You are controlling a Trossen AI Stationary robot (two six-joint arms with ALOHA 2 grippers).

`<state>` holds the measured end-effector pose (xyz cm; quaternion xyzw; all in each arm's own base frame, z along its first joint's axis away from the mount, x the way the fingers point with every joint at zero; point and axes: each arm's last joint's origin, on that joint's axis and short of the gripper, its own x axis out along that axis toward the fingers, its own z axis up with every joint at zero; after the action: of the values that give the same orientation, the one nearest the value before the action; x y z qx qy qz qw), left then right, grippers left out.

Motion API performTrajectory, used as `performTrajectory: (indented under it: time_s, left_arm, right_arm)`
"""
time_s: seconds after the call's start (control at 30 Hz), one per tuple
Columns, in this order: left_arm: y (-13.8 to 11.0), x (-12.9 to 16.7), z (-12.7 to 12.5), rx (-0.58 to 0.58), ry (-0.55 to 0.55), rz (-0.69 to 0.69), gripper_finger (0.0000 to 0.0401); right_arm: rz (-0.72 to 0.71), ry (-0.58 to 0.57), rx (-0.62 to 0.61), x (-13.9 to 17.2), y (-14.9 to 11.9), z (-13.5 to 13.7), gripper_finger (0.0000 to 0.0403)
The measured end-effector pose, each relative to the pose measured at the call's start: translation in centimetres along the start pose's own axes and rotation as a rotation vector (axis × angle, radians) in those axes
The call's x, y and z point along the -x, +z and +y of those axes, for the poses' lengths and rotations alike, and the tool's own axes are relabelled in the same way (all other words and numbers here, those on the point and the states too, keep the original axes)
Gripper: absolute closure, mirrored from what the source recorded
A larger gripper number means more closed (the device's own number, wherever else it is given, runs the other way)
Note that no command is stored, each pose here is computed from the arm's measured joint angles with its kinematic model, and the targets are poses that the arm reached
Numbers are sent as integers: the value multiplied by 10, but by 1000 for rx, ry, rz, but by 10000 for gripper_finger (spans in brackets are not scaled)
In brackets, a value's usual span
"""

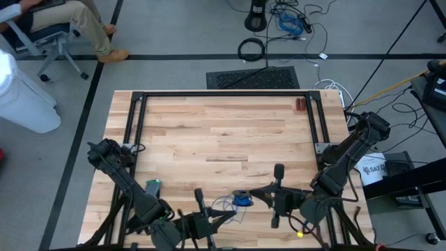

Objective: Coil cords
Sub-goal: Coil the blue wire onto the spool

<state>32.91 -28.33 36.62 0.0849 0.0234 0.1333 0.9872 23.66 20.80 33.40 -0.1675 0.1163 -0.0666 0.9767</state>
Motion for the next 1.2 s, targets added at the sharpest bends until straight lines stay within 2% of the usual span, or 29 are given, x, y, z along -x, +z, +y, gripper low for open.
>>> performTrajectory:
  time_s: [0.33,0.63,1.0,1.2]
  left_arm:
    - [-7,-34,20,111,-94,46,400]
    - [-17,-47,29,148,-64,103,396]
    - [-19,-48,29,162,-65,115,311]
    - [-19,-48,29,164,-61,112,297]
  right_arm:
    - [15,-53,-33,-18,-4,-3,403]
    - [15,-60,-60,-18,-4,-3,403]
    - [-44,-66,-168,-19,4,-5,403]
    - [-81,-71,-210,-19,9,-6,403]
